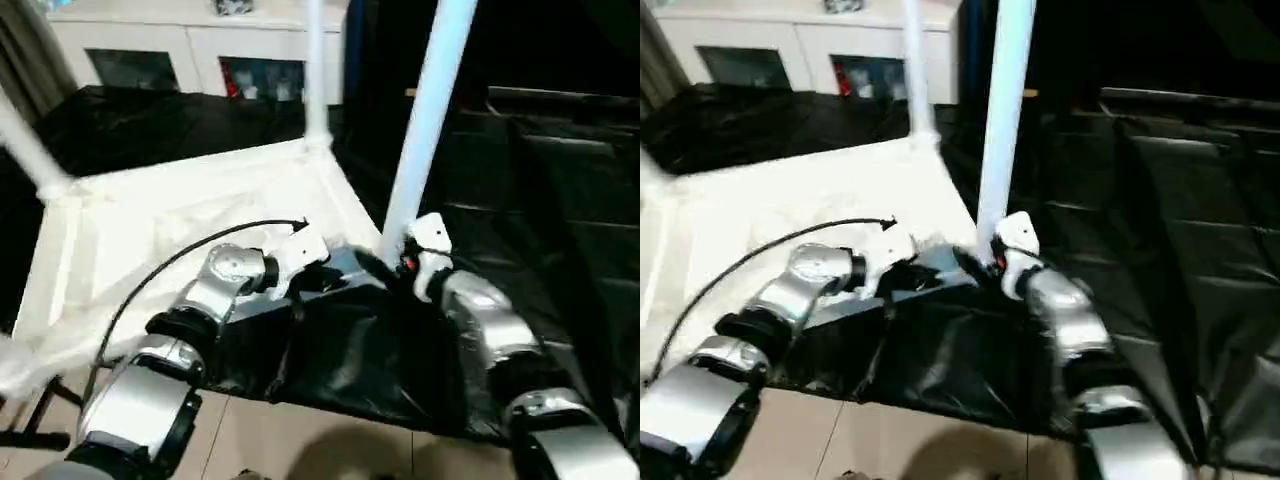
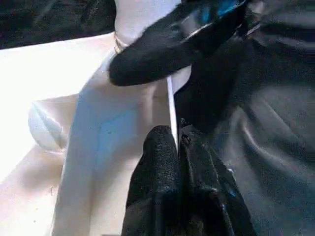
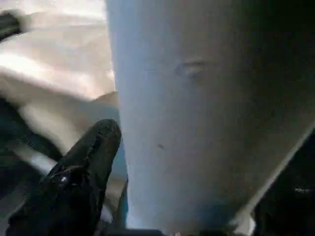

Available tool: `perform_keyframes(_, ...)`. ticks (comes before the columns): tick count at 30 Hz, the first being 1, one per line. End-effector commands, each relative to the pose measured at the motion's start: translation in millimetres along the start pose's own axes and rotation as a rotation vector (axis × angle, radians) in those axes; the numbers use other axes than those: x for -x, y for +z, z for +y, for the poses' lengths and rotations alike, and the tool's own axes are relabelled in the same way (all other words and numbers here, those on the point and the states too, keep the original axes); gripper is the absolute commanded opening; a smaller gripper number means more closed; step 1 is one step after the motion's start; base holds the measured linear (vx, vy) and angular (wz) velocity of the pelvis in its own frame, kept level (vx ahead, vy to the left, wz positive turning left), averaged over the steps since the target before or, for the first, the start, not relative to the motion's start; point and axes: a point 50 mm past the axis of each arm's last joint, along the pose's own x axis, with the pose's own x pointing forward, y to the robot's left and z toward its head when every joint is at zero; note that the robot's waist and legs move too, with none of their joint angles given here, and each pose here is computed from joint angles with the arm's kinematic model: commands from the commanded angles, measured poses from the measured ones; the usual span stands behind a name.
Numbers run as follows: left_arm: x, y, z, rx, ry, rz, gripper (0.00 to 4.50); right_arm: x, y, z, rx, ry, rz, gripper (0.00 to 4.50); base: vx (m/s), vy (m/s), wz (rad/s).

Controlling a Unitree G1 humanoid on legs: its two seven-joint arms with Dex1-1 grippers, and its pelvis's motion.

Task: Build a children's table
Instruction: Rotate leg to tighten

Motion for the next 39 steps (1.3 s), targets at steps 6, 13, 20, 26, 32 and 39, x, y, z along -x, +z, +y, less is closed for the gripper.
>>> perform_keyframes(6,9.6,-0.3,-5.0,-0.076,-0.179,0.035,0.00,16.5,4.0,8.3,0.021,0.354,0.034,3.35,0.000,0.000,0.00)
perform_keyframes(13,18.3,-2.8,-6.8,-0.085,-0.270,0.048,0.00,25.9,3.4,8.1,0.039,0.522,0.117,2.89,0.000,0.000,0.00)
perform_keyframes(20,23.4,-4.3,-6.0,-0.086,-0.293,0.059,0.00,25.6,2.9,11.1,0.024,0.571,0.133,2.53,0.000,0.000,0.00)
perform_keyframes(26,17.3,-1.1,-2.4,-0.041,-0.208,0.017,0.00,18.8,-5.9,18.9,-0.019,0.444,0.086,2.53,0.000,0.000,0.00)
perform_keyframes(32,-0.3,4.3,1.3,-0.010,-0.067,0.012,0.00,3.3,-23.0,19.0,-0.035,0.079,0.093,2.52,0.000,0.000,0.00)
perform_keyframes(39,-30.7,17.5,-4.7,-0.003,0.040,-0.025,0.00,-26.7,-28.7,35.3,-0.194,-0.303,0.076,2.15,0.000,0.000,0.00)
